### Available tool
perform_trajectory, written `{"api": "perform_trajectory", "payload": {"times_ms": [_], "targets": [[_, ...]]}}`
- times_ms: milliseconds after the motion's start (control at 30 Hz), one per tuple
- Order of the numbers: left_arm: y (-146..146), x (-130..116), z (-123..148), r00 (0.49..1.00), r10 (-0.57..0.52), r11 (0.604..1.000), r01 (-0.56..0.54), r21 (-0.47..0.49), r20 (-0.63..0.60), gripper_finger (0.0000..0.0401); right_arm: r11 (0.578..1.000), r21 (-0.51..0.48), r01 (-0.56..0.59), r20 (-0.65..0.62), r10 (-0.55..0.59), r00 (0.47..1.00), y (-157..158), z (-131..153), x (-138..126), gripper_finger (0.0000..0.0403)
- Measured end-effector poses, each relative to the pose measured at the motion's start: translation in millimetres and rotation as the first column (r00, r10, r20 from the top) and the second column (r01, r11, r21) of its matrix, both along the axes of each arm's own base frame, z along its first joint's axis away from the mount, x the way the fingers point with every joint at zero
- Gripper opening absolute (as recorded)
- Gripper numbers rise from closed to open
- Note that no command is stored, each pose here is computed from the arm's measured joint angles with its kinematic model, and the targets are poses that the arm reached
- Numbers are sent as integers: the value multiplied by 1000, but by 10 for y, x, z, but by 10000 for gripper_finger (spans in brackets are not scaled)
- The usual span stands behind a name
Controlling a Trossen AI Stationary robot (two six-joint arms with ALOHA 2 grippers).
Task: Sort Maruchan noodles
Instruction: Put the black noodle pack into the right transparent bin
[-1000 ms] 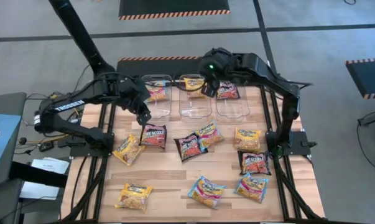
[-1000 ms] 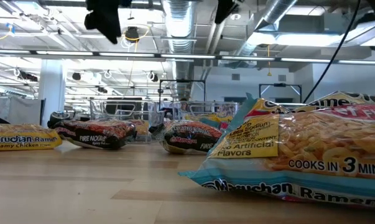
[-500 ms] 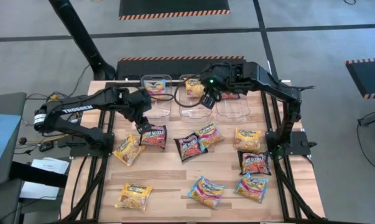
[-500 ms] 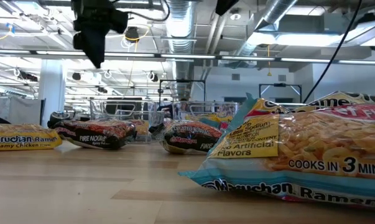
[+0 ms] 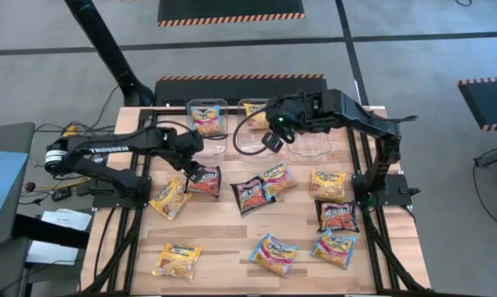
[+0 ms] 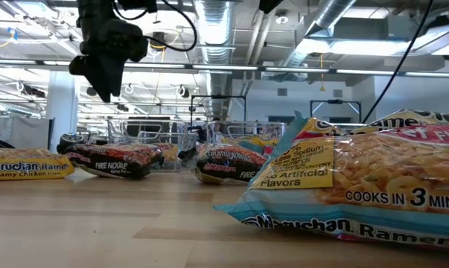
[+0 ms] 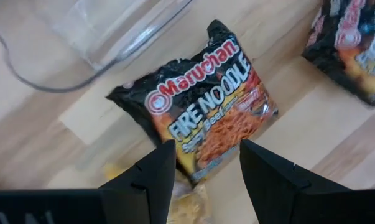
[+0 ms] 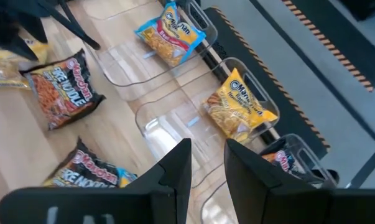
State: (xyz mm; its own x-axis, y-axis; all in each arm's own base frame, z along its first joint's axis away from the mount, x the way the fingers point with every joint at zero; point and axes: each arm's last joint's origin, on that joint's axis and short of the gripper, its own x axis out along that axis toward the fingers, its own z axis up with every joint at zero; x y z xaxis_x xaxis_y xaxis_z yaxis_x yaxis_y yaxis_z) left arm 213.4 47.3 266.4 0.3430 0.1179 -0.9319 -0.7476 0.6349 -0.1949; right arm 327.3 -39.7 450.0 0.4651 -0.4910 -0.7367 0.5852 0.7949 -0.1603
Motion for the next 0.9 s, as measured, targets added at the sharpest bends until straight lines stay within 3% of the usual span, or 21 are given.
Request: {"api": "perform_trajectory", "payload": {"times_ms": [133,300,633,900], "targets": [[-8,32,-99,997,62,995,-58,-76,50,165,999,28,23,28,-24,999,66,0,7,121],[-8,42,-120,988,147,987,-144,-72,44,165,999,37,12,37,-13,999,144,0,14,121],[-164,244,-302,994,108,993,-108,-45,-6,165,999,37,-14,36,12,999,228,0,19,121],[-168,420,-605,979,167,983,-174,-52,-118,165,999,32,-27,26,26,999,246,-3,16,121]]}}
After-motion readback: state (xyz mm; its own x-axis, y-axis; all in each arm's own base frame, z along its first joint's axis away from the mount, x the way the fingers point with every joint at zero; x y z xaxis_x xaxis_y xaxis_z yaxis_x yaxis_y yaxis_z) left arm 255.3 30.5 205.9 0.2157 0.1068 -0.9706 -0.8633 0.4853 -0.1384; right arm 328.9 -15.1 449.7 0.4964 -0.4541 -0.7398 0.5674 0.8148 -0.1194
